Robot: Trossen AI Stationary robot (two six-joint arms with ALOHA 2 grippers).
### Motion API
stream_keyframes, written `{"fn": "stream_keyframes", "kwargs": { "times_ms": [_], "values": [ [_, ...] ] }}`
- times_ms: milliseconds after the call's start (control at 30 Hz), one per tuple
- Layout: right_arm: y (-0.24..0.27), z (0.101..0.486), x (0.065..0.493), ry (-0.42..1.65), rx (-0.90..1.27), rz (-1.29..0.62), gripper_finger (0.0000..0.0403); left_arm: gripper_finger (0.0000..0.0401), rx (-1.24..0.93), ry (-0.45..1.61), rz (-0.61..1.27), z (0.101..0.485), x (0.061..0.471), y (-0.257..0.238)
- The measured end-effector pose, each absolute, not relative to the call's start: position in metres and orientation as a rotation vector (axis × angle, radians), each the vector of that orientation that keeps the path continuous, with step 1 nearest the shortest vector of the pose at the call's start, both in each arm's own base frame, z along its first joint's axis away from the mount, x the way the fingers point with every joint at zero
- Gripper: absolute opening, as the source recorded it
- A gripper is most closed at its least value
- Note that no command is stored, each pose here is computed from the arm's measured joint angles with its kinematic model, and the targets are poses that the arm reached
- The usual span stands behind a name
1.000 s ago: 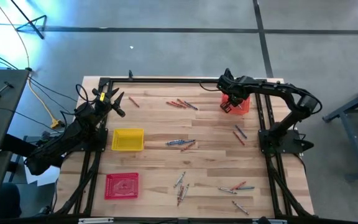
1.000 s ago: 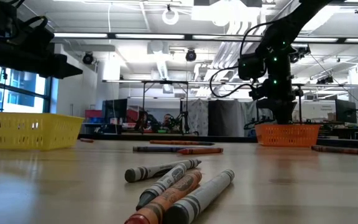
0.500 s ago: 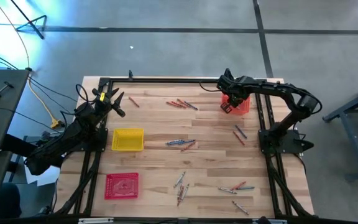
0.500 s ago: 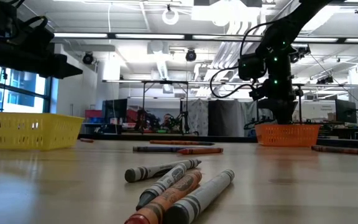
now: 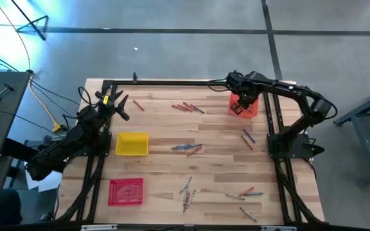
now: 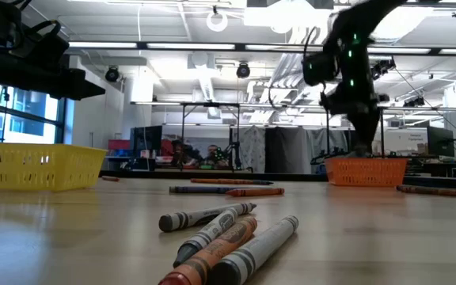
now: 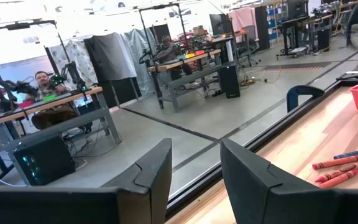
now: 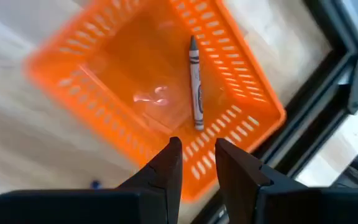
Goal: Sort crayons
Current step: Put the orange crayon into the yellow bin
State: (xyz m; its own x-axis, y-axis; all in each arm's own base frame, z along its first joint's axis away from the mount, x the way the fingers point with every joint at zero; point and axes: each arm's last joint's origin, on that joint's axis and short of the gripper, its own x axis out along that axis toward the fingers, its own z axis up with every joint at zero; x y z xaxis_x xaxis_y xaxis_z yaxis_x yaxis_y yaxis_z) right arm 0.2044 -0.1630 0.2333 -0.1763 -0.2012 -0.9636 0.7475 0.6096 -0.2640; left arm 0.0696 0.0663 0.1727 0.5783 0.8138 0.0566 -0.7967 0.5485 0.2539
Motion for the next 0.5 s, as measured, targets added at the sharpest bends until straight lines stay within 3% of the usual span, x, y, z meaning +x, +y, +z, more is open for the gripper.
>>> {"fn": "stream_keyframes", "kwargs": {
  "times_ms": [200, 500],
  "values": [
    [-0.128, 0.264, 0.214, 1.393, 0.587, -0.817, 0.0089, 0.0127, 0.264, 0.071, 0.954, 0.173, 0.07, 0.066],
    [-0.053, 0.227, 0.221, 1.536, 0.528, -0.79, 0.0089, 0.0127, 0.264, 0.07, 0.955, 0.173, 0.07, 0.066]
  ]
}}
